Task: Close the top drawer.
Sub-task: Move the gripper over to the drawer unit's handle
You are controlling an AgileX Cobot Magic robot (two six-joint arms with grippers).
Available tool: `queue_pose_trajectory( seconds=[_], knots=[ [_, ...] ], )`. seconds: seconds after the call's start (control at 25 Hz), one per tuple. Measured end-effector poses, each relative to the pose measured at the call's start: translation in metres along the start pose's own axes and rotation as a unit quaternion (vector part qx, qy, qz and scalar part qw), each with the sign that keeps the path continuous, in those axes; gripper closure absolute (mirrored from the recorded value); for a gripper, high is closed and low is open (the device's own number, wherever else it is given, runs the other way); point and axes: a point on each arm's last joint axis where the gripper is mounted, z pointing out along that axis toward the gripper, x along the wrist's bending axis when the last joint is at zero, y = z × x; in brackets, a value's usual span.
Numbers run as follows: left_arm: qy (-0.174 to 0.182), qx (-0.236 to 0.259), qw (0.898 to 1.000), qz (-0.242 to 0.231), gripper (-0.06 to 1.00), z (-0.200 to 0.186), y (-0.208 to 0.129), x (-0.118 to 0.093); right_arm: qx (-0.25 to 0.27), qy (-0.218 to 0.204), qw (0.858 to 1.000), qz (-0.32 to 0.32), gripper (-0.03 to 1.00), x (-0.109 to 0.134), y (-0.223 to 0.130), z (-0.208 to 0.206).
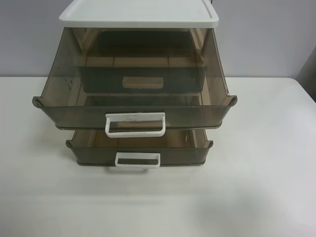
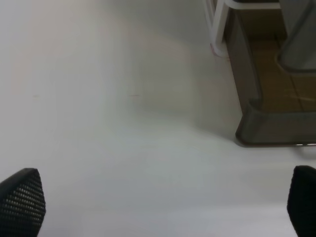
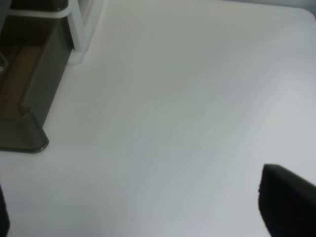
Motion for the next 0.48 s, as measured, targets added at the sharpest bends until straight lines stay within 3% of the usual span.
queue_pose_trajectory(
  seconds=[0.48],
  knots=[
    [0.0, 0.0, 1.0, 0.0, -0.05, 0.0, 0.0, 0.0, 0.0, 0.003, 1.0, 0.002, -0.03, 0.0006, 0.0, 0.0]
  ],
)
